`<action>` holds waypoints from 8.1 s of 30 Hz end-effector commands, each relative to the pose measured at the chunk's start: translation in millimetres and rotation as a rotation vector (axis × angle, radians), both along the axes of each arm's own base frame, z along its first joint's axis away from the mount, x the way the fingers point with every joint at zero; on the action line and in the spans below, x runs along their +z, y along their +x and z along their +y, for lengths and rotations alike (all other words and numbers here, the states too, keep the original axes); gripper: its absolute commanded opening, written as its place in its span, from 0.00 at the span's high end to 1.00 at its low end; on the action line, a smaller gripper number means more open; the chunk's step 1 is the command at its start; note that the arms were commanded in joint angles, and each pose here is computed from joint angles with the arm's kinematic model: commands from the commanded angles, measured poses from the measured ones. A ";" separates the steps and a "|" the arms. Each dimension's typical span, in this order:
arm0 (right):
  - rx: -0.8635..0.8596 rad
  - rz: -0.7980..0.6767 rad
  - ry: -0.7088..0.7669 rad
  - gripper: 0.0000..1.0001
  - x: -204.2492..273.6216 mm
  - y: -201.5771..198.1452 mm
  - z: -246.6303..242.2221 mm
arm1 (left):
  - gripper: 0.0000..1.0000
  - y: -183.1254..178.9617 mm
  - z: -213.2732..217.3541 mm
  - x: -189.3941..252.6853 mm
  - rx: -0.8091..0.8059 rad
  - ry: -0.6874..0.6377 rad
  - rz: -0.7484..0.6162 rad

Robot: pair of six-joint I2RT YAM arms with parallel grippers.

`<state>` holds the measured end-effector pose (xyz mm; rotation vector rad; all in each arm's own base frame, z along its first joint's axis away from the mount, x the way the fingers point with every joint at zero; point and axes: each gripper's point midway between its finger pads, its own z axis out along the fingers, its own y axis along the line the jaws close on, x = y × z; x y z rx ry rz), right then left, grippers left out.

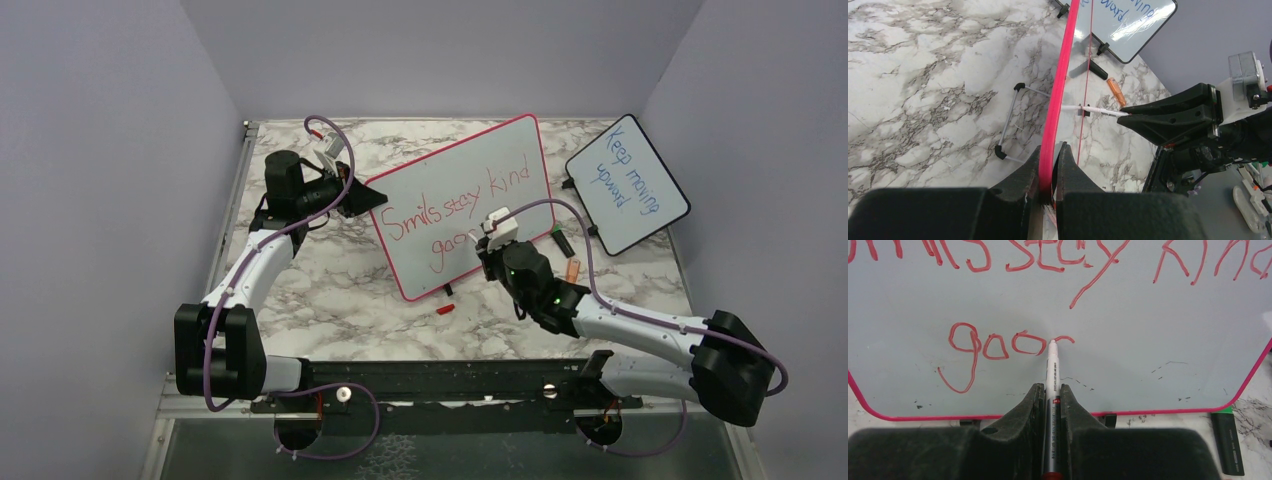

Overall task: Write a sentence on the whiteboard
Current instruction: Write a sentence on the whiteboard, then close the whiteboard marker at the center of the board.

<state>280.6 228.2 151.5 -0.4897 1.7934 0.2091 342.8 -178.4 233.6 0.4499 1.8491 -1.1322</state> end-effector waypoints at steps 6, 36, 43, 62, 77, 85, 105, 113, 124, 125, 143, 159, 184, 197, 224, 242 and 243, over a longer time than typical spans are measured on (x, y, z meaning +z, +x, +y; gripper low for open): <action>0.029 0.100 -0.049 0.99 -24.6 -13.8 -4.7 | 1.00 13.3 16.7 -55.7 0.109 0.164 0.064; -0.115 -0.089 0.050 0.99 35.6 22.2 -17.9 | 1.00 12.8 16.3 -55.4 0.107 0.165 0.062; -0.107 -0.122 0.043 0.99 46.6 28.9 -14.4 | 1.00 12.9 16.4 -55.6 0.107 0.166 0.061; -0.043 0.043 0.010 0.99 0.7 12.1 -9.6 | 1.00 13.4 16.5 -54.1 0.107 0.165 0.058; -0.057 0.126 -0.038 0.99 -30.9 -5.2 -26.3 | 1.00 13.2 16.5 -55.3 0.108 0.168 0.060; -0.119 0.056 -0.006 0.99 -9.9 2.5 -35.0 | 1.00 13.3 17.4 -55.6 0.112 0.172 0.060; -0.172 -0.014 0.102 0.99 3.8 17.8 -36.8 | 1.00 13.8 17.4 -55.9 0.112 0.173 0.059; -0.160 0.036 0.084 0.99 -13.3 19.1 -31.8 | 1.00 13.9 16.8 -55.6 0.108 0.171 0.059; -0.200 0.005 0.109 0.99 17.2 5.9 -54.6 | 1.00 16.2 20.1 -51.6 0.137 0.175 0.052; -0.202 0.000 0.118 0.99 21.5 4.0 -56.8 | 1.00 16.5 20.3 -51.3 0.139 0.175 0.052; -0.207 -0.040 0.202 0.99 86.4 -24.3 -84.8 | 0.28 9.2 38.2 10.7 0.255 0.220 -0.104; -0.176 -0.023 0.281 0.99 88.6 -46.4 -94.6 | 0.01 -85.7 -0.1 17.8 0.170 0.225 -0.156; -0.111 -0.010 0.363 0.99 61.8 -58.5 -87.5 | 0.25 -174.6 -126.0 -128.8 -0.040 0.543 0.016; -0.118 -0.039 0.387 0.99 68.7 -61.6 -93.7 | 0.56 -158.8 -135.5 -178.6 -0.105 0.780 0.054; -0.119 -0.037 0.381 0.99 65.3 -60.6 -93.1 | 0.99 -187.8 -121.5 -220.4 -0.247 0.901 0.181; 0.072 0.055 0.442 0.99 66.8 -74.1 -52.1 | 1.00 -162.5 -117.5 -120.8 -0.159 0.732 -0.140; 0.097 0.061 0.451 0.99 68.9 -76.1 -47.5 | 1.00 -161.5 -115.1 -113.0 -0.163 0.730 -0.176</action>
